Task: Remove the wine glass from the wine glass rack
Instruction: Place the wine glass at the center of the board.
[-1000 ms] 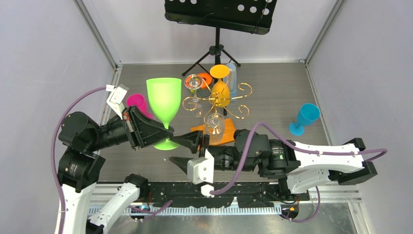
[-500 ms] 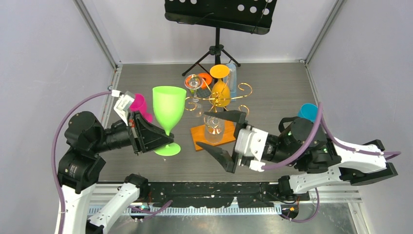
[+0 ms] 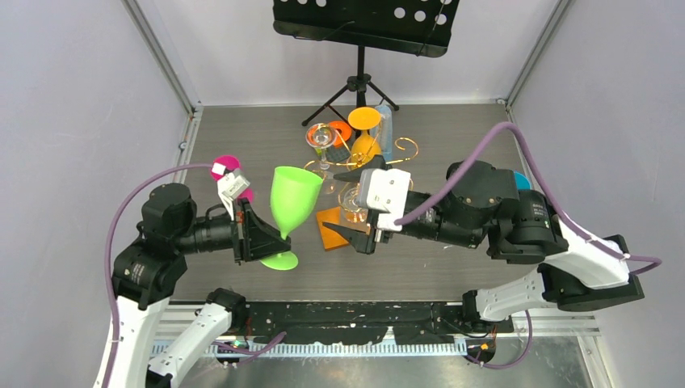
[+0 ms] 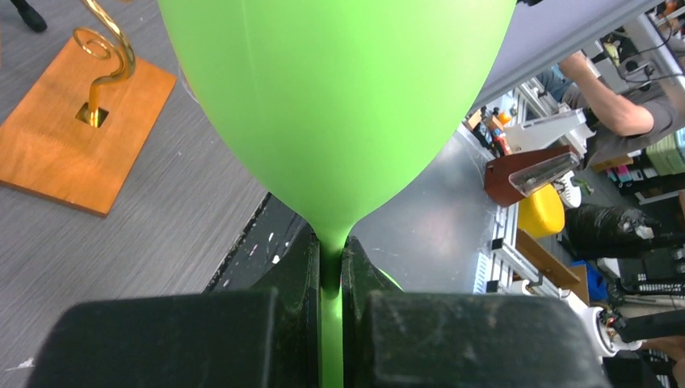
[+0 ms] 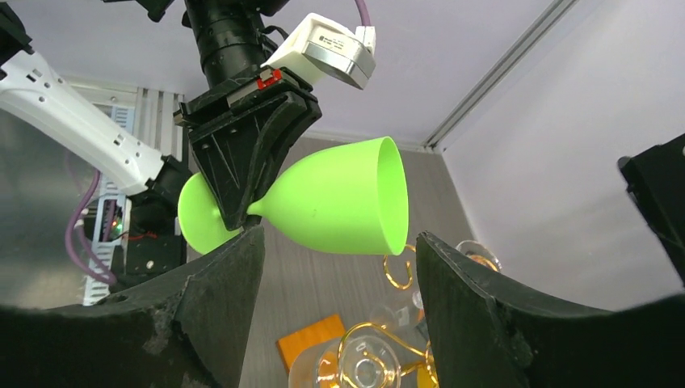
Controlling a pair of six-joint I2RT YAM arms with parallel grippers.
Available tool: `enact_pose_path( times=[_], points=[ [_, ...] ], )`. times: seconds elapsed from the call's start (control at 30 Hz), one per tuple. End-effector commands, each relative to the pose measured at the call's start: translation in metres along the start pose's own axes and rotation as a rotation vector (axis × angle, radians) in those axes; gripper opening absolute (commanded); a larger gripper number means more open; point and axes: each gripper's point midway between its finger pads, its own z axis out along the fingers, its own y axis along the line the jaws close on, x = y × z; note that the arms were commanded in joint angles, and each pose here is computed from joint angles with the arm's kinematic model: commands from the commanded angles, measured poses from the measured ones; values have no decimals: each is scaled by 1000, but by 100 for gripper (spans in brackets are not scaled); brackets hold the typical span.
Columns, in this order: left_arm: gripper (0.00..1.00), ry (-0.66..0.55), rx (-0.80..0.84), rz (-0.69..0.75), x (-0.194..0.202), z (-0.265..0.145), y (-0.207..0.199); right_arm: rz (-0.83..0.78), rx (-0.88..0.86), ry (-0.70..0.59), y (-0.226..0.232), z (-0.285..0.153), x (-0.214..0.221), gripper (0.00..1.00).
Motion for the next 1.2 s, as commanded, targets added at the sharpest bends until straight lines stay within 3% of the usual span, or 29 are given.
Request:
enact_pose_path(
  times=[0.0,0.57,0.83,1.03,1.17],
  points=[
    [0,30,36,66,14,-1,-2,92,-113,5,8,-10,0,74],
    [0,114,141,206,46,-12,-25,215,-448,43,51,7,14,72],
    [0,136,174,248,52,-17,-33,242,-539,61,68,18,19,65],
    [0,136,177,262,51,-18,-34,269,-632,50,82,18,18,46],
    [0,133,169,273,51,-19,-34,291,-652,51,85,20,19,18]
  ],
)
